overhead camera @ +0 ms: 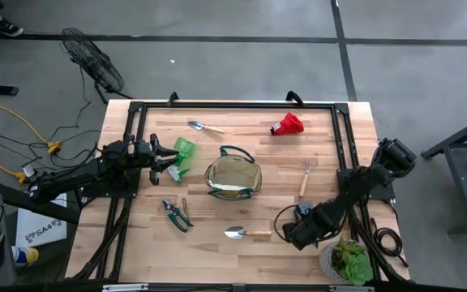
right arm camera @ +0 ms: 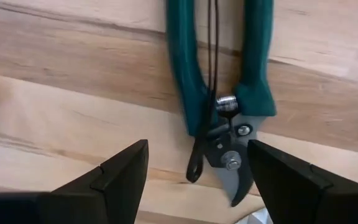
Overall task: Pick & Place Garden tools in Gardening bag
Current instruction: Put the right green shears into the gardening bag
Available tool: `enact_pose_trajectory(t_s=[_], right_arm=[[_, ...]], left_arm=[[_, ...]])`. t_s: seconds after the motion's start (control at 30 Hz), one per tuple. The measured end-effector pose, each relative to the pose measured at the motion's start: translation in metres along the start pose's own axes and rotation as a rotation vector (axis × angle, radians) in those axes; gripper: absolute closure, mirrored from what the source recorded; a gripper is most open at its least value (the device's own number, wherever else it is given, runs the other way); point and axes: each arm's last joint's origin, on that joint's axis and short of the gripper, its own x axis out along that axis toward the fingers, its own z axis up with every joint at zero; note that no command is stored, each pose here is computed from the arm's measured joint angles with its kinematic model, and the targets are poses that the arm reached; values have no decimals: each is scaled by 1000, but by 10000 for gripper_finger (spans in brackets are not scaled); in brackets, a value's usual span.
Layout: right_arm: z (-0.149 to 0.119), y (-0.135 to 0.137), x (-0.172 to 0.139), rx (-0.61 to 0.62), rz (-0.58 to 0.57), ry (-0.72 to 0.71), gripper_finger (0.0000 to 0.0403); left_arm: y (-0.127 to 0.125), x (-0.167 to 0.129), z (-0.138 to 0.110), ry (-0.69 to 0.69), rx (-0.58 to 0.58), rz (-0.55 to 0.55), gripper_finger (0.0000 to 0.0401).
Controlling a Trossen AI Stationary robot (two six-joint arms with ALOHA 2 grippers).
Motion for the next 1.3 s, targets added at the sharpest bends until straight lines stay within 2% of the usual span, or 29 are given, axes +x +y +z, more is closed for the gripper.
enact_pose_trajectory(t_s=[0.23,0.47,0.67,0.87,1.3], right_arm=[[-9,14,13,-9,-90,20,138],[-15,22,16,-10,-161,-22,138],[-15,22,8,-11,-204,-58,161],[-16,23,7,-28,-197,-44,182],[-16,26,7,-32,-159,-75,184]], left_arm=[[0,0,0,0,0,0,277],[0,0,0,0,0,0,277],[0,0,0,0,0,0,277],[0,0,0,0,0,0,277],[0,0,0,0,0,0,277]])
